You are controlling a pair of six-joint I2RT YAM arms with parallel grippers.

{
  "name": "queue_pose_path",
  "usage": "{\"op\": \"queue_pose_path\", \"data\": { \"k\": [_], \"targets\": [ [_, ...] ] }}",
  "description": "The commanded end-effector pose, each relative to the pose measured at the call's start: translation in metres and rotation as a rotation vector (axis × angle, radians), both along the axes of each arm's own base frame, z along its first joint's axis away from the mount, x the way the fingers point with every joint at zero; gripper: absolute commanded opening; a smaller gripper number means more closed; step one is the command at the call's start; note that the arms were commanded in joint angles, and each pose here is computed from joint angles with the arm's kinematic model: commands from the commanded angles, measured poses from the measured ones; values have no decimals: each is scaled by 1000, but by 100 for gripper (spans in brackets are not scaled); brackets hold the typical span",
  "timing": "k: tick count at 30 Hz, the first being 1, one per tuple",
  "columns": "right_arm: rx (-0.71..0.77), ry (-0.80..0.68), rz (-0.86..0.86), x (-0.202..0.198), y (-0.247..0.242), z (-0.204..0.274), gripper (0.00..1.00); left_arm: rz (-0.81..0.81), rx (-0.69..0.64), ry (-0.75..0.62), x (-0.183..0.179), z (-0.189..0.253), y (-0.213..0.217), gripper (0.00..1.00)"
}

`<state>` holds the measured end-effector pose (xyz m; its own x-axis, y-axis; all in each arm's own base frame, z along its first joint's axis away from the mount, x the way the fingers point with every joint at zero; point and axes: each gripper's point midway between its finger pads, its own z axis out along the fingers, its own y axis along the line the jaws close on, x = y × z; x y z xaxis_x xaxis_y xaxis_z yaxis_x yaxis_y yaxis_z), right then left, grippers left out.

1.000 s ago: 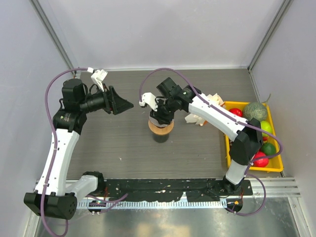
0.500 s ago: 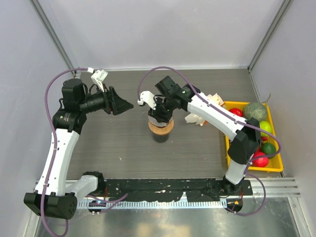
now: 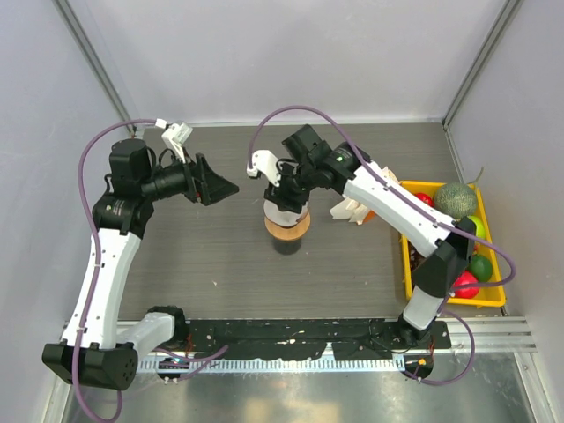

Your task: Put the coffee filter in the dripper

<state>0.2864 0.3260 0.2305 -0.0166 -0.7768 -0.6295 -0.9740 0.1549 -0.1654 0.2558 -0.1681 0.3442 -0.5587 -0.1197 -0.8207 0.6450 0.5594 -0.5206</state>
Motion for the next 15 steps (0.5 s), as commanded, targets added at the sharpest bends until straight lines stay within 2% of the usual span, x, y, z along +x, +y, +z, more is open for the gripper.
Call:
{"op": "queue_pose_path", "data": {
  "k": [1, 5, 6, 10, 15],
  "targets": [
    [178, -117, -18, -8, -4, 81, 57, 12, 48, -112, 5, 24, 7, 80],
    [306, -147, -59, -10, -14, 120, 63, 20, 108, -149, 10, 30, 12, 91],
    [353, -159, -84, -8, -20, 134, 66, 13, 117, -162, 11, 35, 12, 99],
    [477, -205, -191, 6, -46, 165, 72, -23, 168, -186, 15, 47, 13, 99],
    [626, -203, -371, 24, -91, 187, 83, 32, 295, -194, 38, 57, 29, 99]
  ]
}}
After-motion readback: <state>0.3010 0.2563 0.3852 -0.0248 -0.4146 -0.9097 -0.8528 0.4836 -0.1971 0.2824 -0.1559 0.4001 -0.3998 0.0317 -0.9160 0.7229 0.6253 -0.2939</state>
